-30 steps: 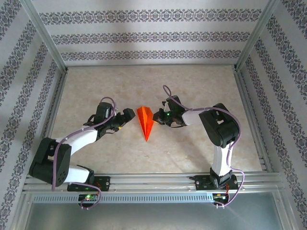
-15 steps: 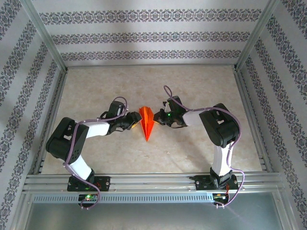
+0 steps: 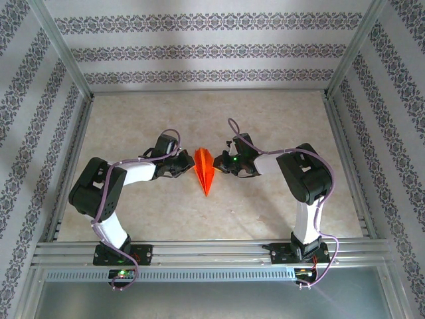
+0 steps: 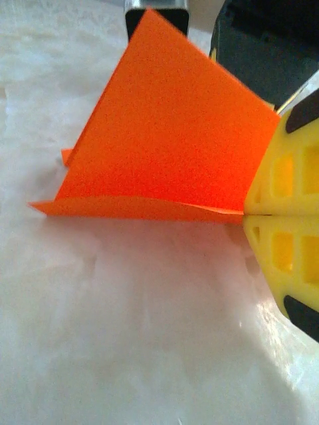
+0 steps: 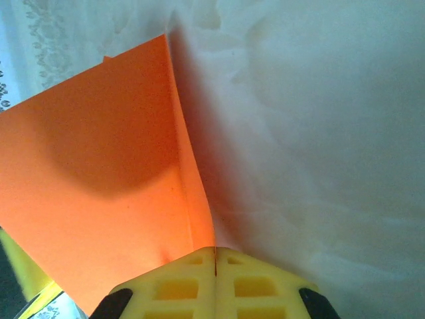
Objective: Fold a paper plane with a square sheet of paper (pick it up from the middle)
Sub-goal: Turn over the wing at the center of the table.
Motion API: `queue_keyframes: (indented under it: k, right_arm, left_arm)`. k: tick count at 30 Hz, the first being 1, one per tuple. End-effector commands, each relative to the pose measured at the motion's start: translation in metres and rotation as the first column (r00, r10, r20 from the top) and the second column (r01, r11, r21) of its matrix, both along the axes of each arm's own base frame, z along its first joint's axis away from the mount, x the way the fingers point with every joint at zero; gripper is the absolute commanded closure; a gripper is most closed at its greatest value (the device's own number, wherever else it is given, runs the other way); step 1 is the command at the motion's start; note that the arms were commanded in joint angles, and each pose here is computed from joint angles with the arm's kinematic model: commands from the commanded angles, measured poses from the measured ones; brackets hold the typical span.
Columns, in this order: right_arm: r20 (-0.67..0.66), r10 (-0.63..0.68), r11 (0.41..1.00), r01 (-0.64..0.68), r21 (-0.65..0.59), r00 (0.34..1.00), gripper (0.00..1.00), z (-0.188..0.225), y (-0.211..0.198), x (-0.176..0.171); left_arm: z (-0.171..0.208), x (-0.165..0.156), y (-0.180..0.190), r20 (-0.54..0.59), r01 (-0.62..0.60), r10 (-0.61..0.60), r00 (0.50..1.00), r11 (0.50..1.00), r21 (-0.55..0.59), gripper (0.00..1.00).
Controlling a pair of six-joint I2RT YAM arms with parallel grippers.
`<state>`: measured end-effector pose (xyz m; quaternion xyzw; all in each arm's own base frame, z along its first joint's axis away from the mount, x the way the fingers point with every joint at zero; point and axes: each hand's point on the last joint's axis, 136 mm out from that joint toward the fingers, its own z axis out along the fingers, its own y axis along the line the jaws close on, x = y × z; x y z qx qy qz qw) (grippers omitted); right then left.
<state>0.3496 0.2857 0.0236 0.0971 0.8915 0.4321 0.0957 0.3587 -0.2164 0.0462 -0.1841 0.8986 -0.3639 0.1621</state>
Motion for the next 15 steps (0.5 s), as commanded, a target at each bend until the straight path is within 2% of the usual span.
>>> queue_keyframes:
  k: [1,10,15]
  right_arm:
    - [0.017,-0.007,1.0,0.007,0.025,1.0,1.0,0.012,-0.002,0.001]
    - [0.009,-0.024,0.999,0.024,0.022,1.0,1.0,0.012,-0.006,-0.003]
    - [0.003,-0.016,0.999,0.015,0.029,1.0,0.96,0.012,-0.004,-0.007]
  left_arm:
    - [0.0,-0.004,0.002,-0.004,0.026,-0.026,1.0,0.998,0.064,1.0]
    - [-0.001,-0.013,0.021,0.002,-0.027,0.027,1.0,0.991,0.129,1.0]
    - [-0.006,-0.018,0.019,-0.003,-0.035,0.035,0.999,0.995,0.096,1.0]
